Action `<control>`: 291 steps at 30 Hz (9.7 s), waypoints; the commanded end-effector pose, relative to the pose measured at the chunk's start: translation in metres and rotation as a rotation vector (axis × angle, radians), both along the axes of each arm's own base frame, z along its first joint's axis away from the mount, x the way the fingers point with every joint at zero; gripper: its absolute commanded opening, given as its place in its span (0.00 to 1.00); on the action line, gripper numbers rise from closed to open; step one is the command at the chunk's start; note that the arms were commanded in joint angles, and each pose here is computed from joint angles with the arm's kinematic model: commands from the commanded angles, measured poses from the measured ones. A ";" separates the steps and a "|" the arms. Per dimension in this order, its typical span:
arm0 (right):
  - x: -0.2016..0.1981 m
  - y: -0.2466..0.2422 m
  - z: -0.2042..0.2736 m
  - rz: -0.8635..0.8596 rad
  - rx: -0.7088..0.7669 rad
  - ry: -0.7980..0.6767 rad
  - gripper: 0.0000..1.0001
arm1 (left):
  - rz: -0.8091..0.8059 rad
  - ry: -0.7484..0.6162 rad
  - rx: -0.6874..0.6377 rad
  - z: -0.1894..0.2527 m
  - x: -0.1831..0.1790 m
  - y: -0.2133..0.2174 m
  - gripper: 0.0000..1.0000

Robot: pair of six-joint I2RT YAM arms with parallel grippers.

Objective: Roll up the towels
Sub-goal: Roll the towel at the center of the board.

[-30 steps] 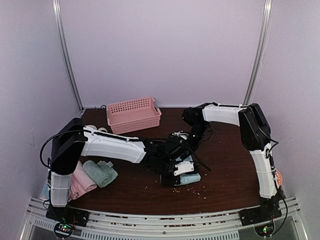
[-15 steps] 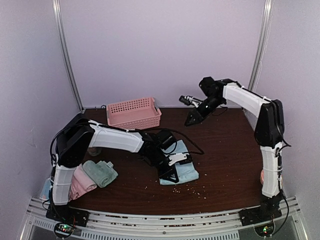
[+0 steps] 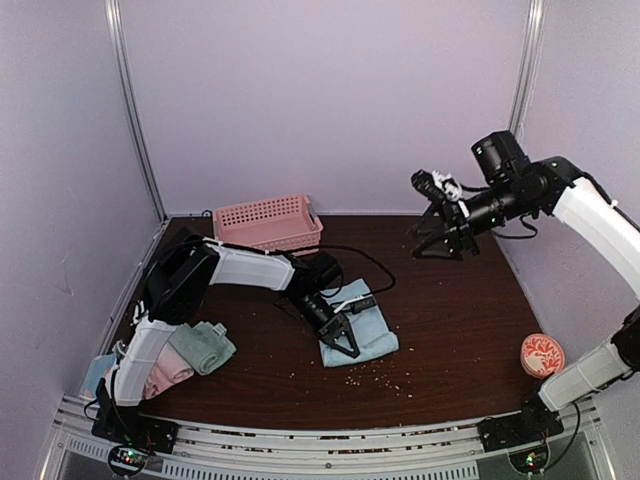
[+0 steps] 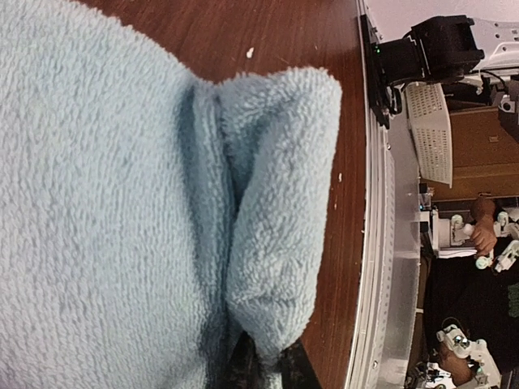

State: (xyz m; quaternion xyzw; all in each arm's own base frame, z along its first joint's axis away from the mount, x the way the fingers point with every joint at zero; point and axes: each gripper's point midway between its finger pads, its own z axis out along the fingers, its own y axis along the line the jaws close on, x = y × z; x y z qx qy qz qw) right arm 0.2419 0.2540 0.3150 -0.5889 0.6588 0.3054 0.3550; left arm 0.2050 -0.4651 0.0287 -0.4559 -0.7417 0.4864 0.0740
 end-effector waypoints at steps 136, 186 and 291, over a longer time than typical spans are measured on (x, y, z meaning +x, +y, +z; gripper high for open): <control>0.082 0.011 -0.023 -0.103 -0.091 0.195 0.44 | -0.036 -0.130 0.079 -0.019 -0.023 0.011 0.06; -0.096 0.044 -0.277 0.440 -0.582 0.612 0.07 | 0.527 -0.575 0.128 0.080 0.104 0.060 0.37; -0.039 0.068 -0.238 0.056 -0.468 -0.278 0.55 | -0.056 -0.022 0.193 -0.052 -0.024 0.027 0.22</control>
